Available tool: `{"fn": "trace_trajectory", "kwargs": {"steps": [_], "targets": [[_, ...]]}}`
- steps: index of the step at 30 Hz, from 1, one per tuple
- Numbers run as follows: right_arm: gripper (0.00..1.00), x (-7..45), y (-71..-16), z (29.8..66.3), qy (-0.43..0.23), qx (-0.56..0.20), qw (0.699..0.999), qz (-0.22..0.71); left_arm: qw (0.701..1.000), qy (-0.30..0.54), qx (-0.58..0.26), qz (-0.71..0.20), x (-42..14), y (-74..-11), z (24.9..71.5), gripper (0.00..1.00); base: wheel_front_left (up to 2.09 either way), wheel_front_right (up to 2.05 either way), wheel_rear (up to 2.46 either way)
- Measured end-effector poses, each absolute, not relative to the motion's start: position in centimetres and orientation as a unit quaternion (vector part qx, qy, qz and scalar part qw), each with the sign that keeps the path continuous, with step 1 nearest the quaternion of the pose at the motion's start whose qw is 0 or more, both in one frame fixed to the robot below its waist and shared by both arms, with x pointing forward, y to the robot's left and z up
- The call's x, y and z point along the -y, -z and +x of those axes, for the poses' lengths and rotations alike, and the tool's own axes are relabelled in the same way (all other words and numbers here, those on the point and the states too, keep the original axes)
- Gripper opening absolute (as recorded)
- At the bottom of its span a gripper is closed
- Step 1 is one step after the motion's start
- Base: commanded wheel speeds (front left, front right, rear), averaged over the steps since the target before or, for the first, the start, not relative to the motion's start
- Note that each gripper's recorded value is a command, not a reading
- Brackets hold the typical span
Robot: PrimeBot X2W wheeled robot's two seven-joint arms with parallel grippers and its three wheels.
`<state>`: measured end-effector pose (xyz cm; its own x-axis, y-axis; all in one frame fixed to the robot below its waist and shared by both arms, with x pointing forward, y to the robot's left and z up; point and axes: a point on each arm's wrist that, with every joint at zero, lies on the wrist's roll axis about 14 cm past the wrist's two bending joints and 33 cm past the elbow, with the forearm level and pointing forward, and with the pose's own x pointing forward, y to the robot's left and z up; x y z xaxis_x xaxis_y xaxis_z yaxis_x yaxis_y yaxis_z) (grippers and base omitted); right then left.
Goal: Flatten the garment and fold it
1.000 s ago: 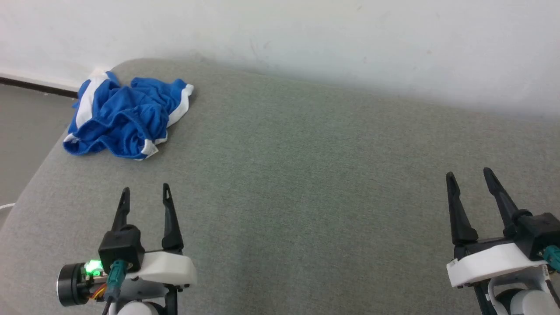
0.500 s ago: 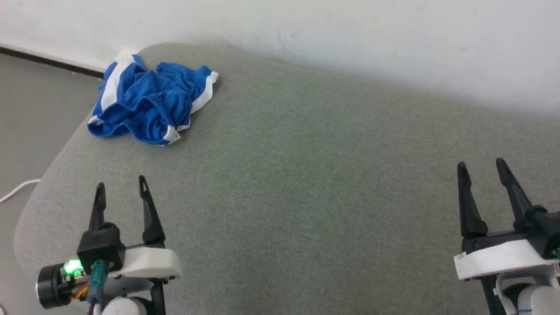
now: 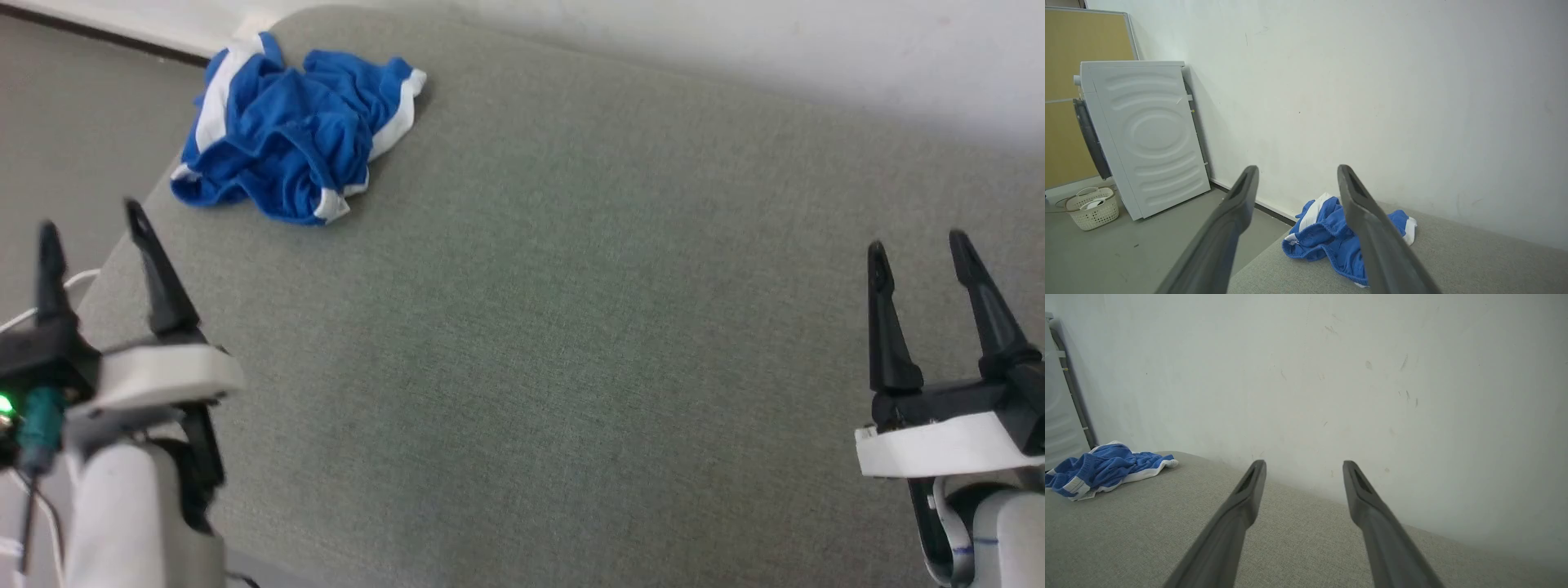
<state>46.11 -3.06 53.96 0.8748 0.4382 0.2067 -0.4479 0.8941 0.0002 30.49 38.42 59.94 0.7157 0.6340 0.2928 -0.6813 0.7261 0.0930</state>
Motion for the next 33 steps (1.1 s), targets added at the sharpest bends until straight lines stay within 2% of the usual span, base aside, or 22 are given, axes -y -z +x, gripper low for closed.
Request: {"fn": "trace_trajectory", "kwargs": {"steps": [9, 15, 19, 24, 28, 33], "targets": [[1.0, 1.3, -52.5, 48.5, -0.247, 0.116, 0.962, 0.012, 0.921, -0.344, 0.121, 0.14, -42.6, -61.6, 35.5, 1.0, 0.0, 0.0, 0.0], [1.0, 0.9, -51.7, 50.1, -0.254, 0.135, 0.958, 0.001, 0.935, -0.302, 0.086, 0.165, -45.1, -61.1, 40.5, 1.0, 0.0, 0.0, 0.0], [1.0, 0.9, -51.5, 51.0, -0.254, 0.151, 0.955, 0.0, 0.944, -0.288, 0.016, 0.161, -47.2, -58.9, 43.6, 1.0, 0.0, 0.0, 0.0], [1.0, 1.3, -50.7, 52.0, -0.248, 0.164, 0.955, 0.001, 0.95, -0.287, -0.073, 0.098, -48.9, -56.2, 47.6, 1.0, 0.0, 0.0, 0.0], [1.0, 1.7, -50.4, 52.8, -0.242, 0.18, 0.953, 0.001, 0.941, -0.27, -0.195, 0.062, -48.6, -51.9, 50.0, 1.0, 0.0, 0.0, 0.0], [1.0, 2.4, -49.2, 53.7, -0.231, 0.185, 0.955, 0.001, 0.925, -0.232, -0.302, 0.009, -46.9, -47.5, 52.3, 1.0, 0.0, 0.0, 0.0]]}}
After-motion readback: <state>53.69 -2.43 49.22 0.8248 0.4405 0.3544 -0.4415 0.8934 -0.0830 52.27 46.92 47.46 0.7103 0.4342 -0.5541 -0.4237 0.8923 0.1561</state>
